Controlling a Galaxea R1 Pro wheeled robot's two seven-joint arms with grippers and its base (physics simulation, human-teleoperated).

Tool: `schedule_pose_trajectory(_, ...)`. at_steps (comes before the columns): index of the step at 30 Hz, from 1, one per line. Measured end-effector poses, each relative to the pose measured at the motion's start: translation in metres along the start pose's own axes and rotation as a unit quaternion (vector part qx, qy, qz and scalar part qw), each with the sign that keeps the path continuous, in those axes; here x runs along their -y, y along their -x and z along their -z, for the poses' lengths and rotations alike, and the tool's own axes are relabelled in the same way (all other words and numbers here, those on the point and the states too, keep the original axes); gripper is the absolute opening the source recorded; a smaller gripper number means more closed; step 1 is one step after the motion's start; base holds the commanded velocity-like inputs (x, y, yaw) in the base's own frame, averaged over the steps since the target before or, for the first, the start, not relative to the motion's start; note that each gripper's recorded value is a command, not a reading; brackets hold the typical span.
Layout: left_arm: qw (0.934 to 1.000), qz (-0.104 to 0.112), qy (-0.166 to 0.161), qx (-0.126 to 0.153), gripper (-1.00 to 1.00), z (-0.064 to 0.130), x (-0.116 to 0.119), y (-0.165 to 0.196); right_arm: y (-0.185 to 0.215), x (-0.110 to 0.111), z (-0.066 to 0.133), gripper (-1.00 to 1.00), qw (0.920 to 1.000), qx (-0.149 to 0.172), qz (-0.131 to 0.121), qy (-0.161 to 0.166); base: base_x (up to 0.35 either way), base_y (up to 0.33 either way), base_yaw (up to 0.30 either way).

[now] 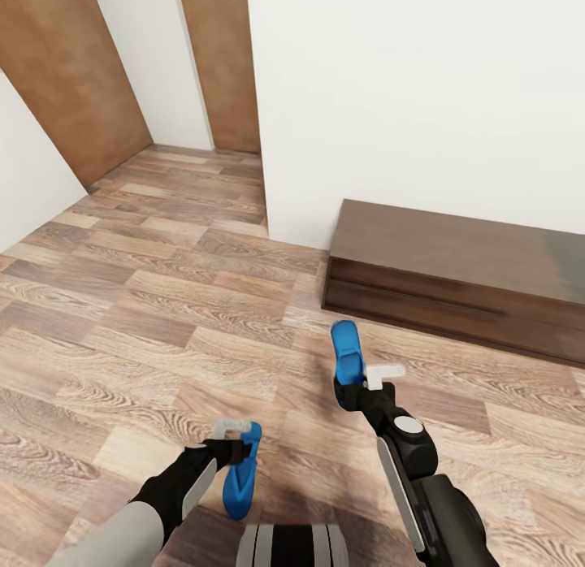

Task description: In the bedroom, move the book from the bed onto either nightstand, and place the two sandals side by side next to the bed.

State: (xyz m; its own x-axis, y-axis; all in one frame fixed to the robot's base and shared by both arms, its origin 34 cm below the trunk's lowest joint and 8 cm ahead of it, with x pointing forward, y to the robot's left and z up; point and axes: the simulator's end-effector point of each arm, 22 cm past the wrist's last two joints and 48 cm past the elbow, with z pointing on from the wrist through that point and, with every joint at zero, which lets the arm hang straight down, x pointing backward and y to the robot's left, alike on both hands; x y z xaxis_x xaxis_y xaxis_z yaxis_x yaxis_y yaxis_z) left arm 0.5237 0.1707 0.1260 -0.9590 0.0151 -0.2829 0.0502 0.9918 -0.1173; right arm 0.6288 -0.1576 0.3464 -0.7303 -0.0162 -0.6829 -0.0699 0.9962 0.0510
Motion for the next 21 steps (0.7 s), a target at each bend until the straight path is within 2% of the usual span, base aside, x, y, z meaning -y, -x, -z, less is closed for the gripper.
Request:
schedule_pose_trajectory(8, 0.9999, 0.0, -0.001, 0.01, 1.0, -0.003, 0.0, 0.003, -0.004, 0.0, -0.002, -1.0, 1.0, -0.004, 0.0, 0.0, 0.0, 0.0, 0.0)
schedule_pose_trajectory(21, 1.0, 0.003, -0.001, -0.009, 1.0, -0.018, -0.001, -0.019, -0.027, 0.001, -0.016, -1.0, 0.9996, -0.027, -0.002, 0.0, 0.0, 0.0, 0.0)
